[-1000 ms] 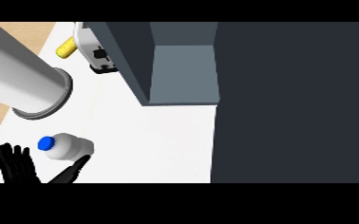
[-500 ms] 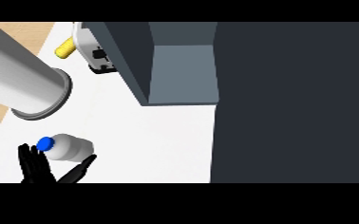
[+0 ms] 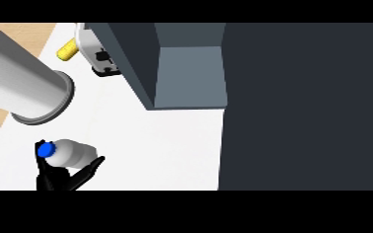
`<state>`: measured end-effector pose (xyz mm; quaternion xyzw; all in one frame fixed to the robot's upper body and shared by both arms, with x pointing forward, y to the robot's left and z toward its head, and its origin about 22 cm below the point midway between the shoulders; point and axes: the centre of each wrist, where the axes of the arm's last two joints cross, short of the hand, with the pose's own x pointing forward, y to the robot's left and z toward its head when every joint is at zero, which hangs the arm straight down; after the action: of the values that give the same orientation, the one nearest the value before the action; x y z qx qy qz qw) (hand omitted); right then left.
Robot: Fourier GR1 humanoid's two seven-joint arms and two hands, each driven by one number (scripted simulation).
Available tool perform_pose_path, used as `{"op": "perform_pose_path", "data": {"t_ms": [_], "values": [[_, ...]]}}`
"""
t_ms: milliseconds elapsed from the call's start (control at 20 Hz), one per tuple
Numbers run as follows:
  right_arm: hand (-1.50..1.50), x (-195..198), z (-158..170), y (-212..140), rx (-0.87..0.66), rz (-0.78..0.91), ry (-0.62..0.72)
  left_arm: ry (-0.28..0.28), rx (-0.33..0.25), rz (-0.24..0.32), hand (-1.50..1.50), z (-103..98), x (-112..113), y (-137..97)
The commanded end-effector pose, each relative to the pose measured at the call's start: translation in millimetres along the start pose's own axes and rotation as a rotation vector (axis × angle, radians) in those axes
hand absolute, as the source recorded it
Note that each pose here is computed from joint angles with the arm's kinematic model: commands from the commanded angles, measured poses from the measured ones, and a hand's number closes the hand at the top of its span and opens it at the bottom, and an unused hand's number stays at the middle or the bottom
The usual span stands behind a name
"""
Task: Pick up the bottled water, place it into the cabinet and close the cabinet
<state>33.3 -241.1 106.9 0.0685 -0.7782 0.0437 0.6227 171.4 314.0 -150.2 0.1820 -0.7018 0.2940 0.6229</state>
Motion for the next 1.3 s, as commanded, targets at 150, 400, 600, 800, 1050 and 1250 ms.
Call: {"op": "perform_pose_path", "data": {"t_ms": [150, 400, 600, 800, 1050, 1250], "values": [[-1.50, 25, -2, 2, 0.002, -0.004, -0.030, -0.030, 0.067, 0.083, 1.50, 5, -26, -3], [-1.50, 12, -5, 0, 0.002, -0.008, -0.022, -0.048, 0.047, 0.161, 1.50, -7, -28, -23], [-1.50, 25, -3, 4, -0.007, -0.015, -0.055, -0.034, 0.022, 0.165, 1.50, 5, -33, -18], [-1.50, 18, -6, 10, 0.006, -0.025, -0.037, -0.020, -0.190, 0.173, 1.50, -4, -25, -39], [-1.50, 6, -5, 4, 0.037, -0.013, -0.046, 0.047, -0.574, 0.198, 1.50, 15, -31, -84], [-1.50, 12, -6, 5, -0.008, -0.029, -0.033, 0.078, -0.675, 0.227, 1.50, 4, -19, -119]]}}
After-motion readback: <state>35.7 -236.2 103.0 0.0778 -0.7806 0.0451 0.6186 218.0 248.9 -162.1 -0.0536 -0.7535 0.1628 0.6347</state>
